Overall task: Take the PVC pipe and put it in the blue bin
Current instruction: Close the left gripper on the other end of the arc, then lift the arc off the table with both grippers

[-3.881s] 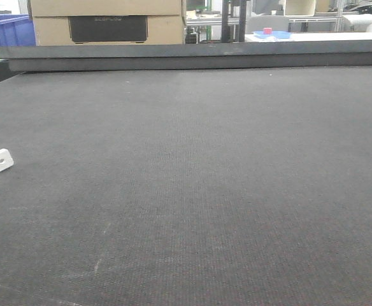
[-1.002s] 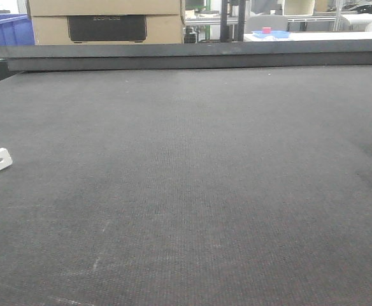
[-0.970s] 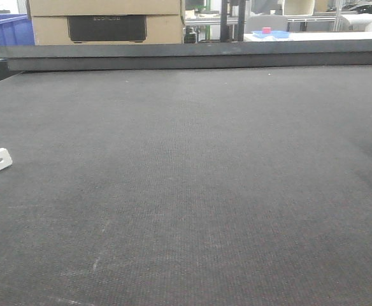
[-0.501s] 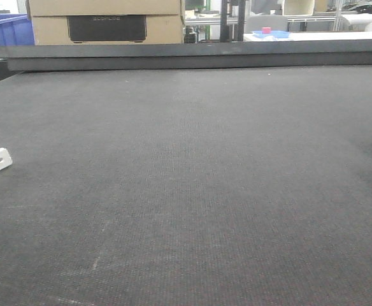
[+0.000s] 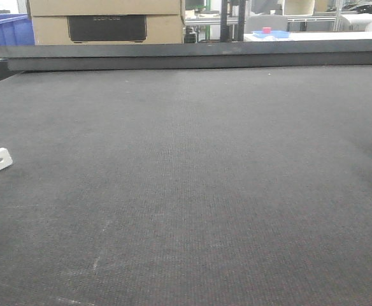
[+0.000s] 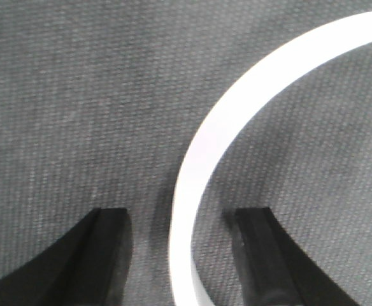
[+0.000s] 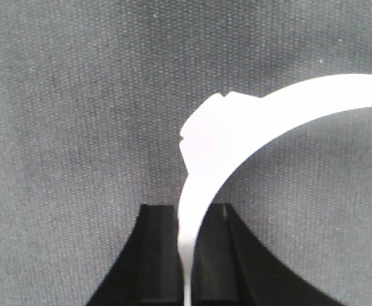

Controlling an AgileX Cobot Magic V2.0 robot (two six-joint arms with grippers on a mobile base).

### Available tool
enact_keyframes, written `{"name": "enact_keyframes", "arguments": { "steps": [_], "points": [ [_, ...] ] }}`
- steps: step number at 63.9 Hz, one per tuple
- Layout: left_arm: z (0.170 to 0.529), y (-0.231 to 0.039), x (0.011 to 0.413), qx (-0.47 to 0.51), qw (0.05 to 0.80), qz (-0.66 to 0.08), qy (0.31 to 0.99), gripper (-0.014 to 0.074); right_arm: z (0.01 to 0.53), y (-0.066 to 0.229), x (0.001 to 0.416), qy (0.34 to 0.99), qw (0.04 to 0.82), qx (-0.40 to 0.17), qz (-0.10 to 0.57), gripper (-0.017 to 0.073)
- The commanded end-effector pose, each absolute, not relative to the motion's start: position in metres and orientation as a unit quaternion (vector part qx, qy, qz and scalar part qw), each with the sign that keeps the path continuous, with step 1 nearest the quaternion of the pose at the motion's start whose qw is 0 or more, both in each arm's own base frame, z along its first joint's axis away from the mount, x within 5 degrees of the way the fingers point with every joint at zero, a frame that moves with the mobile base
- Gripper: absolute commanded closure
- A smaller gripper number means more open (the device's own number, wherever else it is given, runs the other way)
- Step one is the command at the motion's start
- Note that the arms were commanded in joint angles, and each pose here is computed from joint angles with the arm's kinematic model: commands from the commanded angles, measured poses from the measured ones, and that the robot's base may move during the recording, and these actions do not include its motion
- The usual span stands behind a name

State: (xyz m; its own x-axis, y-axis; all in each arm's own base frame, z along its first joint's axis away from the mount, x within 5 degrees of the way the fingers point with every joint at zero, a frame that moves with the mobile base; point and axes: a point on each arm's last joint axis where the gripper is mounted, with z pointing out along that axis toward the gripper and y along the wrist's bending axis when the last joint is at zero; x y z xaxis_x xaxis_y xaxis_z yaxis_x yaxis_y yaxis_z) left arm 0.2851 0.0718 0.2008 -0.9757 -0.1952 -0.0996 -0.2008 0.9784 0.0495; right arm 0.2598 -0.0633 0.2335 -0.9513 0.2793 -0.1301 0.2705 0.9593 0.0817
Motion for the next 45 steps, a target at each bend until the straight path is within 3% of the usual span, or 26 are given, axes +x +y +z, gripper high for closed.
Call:
{"name": "enact_keyframes", "arguments": {
  "steps": [1, 13, 18, 27, 32, 45],
  "points": [
    [0.1977, 0.0727, 0.2876, -0.107, 0.046, 0.025, 0.993, 0.0309, 0.2378, -0.0639, 0.2600, 0.987, 0.084, 0.136, 0.028, 0.0727],
    [0.1903, 0.0730, 0.2892, -0.107, 0.033, 0.023, 0.993, 0.0312, 0.2379, -0.0640, 0.2602, 0.987, 0.085, 0.136, 0.028, 0.0727],
    [0.1903, 0.0730, 0.2892, -0.107, 0.033, 0.023, 0.993, 0.0351, 0.2379, -0.0640, 0.2602, 0.987, 0.085, 0.136, 0.028, 0.0727],
    [0.1903, 0.0730, 0.2890, -0.107, 0.032, 0.023, 0.993, 0.0547, 0.2379, -0.0640, 0.2603, 0.987, 0.086, 0.136, 0.027, 0.0727],
    [0.1903, 0.0723, 0.2891, -0.110, 0.032, 0.019, 0.993, 0.0701, 0.2379, -0.0640, 0.2603, 0.987, 0.086, 0.136, 0.027, 0.0727],
    [0.1934, 0.0679, 0.2876, -0.119, 0.030, 0.003, 0.992, 0.0704, 0.2445, -0.0631, 0.2574, 0.986, 0.098, 0.136, 0.027, 0.0727]
  ]
}}
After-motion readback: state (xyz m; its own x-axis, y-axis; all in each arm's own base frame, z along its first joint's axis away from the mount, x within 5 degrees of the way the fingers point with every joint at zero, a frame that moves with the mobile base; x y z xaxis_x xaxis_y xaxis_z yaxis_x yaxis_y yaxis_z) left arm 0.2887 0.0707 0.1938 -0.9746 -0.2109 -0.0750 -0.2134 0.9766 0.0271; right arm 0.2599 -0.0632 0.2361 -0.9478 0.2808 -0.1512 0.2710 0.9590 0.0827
